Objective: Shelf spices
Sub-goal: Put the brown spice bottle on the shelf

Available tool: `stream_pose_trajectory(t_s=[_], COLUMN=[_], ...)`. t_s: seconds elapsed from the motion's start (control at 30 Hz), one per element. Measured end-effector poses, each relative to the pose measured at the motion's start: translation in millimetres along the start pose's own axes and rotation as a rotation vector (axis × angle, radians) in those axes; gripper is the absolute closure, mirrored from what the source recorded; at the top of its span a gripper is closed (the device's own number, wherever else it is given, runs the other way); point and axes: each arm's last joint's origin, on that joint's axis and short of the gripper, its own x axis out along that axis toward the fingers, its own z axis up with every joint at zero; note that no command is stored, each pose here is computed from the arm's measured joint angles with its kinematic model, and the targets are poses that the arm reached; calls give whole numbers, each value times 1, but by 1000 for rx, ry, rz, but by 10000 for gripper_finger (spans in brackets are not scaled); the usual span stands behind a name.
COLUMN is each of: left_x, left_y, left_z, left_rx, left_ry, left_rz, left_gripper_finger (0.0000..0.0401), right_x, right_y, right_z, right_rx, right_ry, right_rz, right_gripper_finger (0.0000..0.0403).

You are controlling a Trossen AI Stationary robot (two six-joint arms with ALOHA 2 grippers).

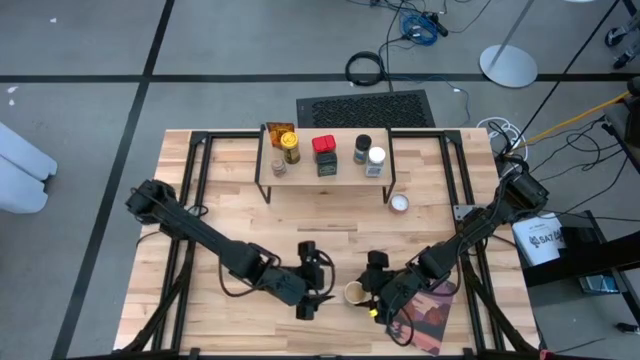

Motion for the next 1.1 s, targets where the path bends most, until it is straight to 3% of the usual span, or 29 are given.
stream_pose_trajectory(t_s=[0.5,0.67,0.9,1.1], left_x=[-1,12,27,38], left_y=[4,-4,-17,-9], left_z=[-17,-26,-29,-31], left_rx=[-27,-72,-40,-19], left_ry=[106,42,-42,-39], left_rz=[37,-9,-70,-65], left_gripper_finger=[31,31,31,31], right_x=[1,1,1,1], right_y=[-2,-3,-3,-3], right_z=[4,4,4,4], right_rx=[-22,-41,-93,-166], right_ry=[-22,-22,-15,-15], right_rz=[-2,-4,-3,-4], right_gripper_finger=[136,137,128,121])
